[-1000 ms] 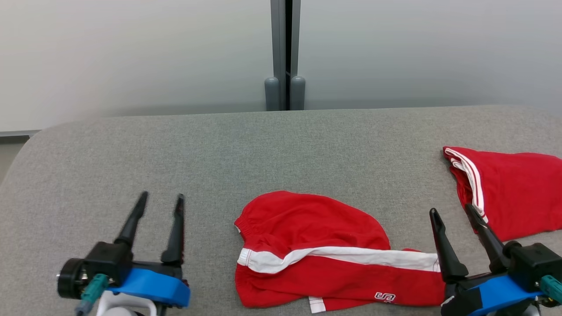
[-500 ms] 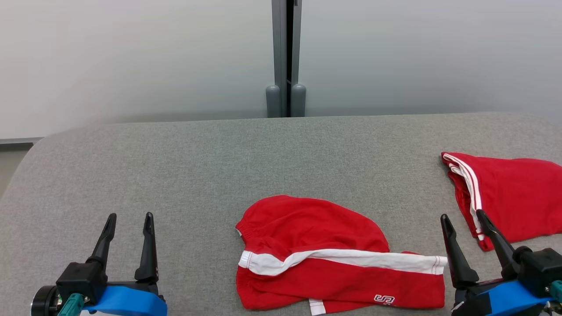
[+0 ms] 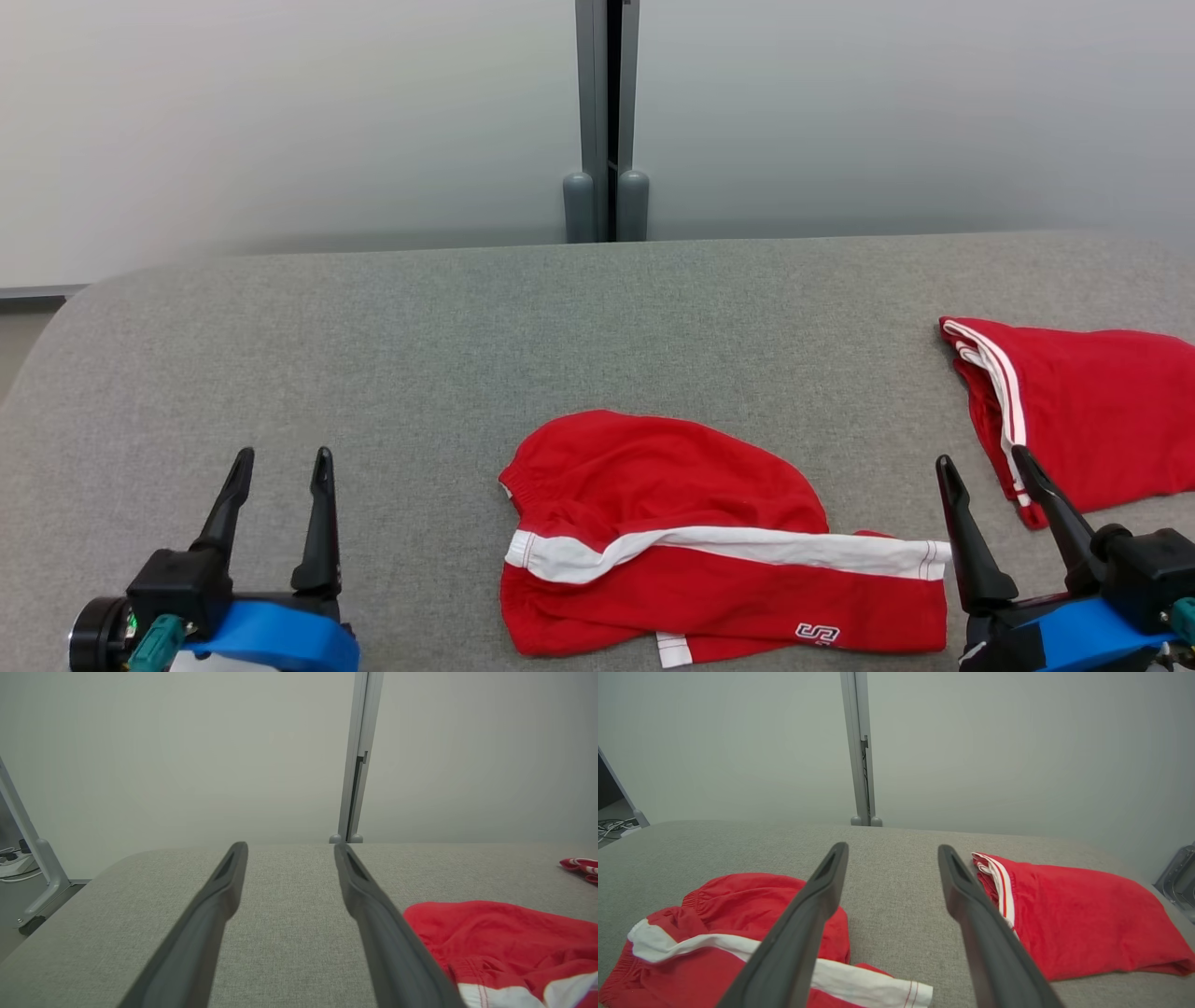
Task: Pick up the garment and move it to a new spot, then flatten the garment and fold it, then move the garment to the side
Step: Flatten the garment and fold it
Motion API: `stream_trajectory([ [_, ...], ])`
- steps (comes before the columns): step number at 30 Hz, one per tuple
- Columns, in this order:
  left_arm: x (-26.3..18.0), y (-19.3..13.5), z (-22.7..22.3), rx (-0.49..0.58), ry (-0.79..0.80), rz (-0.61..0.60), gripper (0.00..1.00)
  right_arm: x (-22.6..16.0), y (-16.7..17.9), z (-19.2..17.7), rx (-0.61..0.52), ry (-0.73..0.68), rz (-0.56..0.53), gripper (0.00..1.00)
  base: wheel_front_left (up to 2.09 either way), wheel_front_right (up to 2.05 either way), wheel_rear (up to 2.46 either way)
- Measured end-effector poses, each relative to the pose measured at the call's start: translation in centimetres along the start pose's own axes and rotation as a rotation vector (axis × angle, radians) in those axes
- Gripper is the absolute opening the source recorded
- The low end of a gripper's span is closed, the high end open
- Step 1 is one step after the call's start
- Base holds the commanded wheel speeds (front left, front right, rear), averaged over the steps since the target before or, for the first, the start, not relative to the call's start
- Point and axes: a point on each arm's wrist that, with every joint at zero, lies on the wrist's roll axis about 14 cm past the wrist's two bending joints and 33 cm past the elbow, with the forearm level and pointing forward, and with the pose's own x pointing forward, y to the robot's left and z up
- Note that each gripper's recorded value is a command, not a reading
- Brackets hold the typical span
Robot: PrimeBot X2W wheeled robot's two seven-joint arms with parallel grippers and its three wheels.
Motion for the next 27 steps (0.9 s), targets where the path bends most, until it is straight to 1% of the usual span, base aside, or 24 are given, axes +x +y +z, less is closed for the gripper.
stream_trajectory([
  [2,0.3,-0.5,0.2,0.012,0.001,-0.023,1.00,0.1,0.0,-0.2,0.001,0.005,0.001,1.00,0.00,0.00,0.00],
  [4,0.9,-2.2,0.2,0.006,0.020,-0.087,1.00,0.2,0.0,-0.5,0.003,0.014,0.001,1.00,0.00,0.00,0.00],
  [10,0.5,-9.5,-4.0,-0.025,0.257,-0.350,1.00,0.6,-0.1,-1.4,0.012,0.036,-0.004,1.00,0.00,0.00,0.00],
  [13,-0.7,-12.0,-6.6,-0.041,0.395,-0.441,1.00,0.5,-0.4,-1.7,0.016,0.043,-0.016,1.00,0.00,0.00,0.00],
  [17,-1.7,-13.0,-9.3,-0.032,0.528,-0.484,1.00,0.4,-0.9,-2.2,0.019,0.055,-0.032,1.00,0.00,0.00,0.00],
  [23,-1.5,-12.8,-11.3,-0.023,0.608,-0.479,1.00,0.6,-1.4,-2.6,0.021,0.064,-0.047,1.00,0.00,0.00,0.00],
  [24,-1.6,-12.7,-11.7,-0.019,0.626,-0.477,0.81,0.7,-1.5,-2.7,0.022,0.067,-0.050,1.00,0.00,0.00,0.00],
  [25,-1.5,-12.5,-12.1,-0.016,0.637,-0.474,0.47,0.7,-1.6,-2.9,0.022,0.071,-0.053,1.00,0.00,0.00,0.00],
  [27,-1.4,-12.5,-12.4,-0.019,0.649,-0.475,0.00,0.7,-1.7,-3.0,0.023,0.075,-0.058,1.00,0.00,0.00,0.00],
])
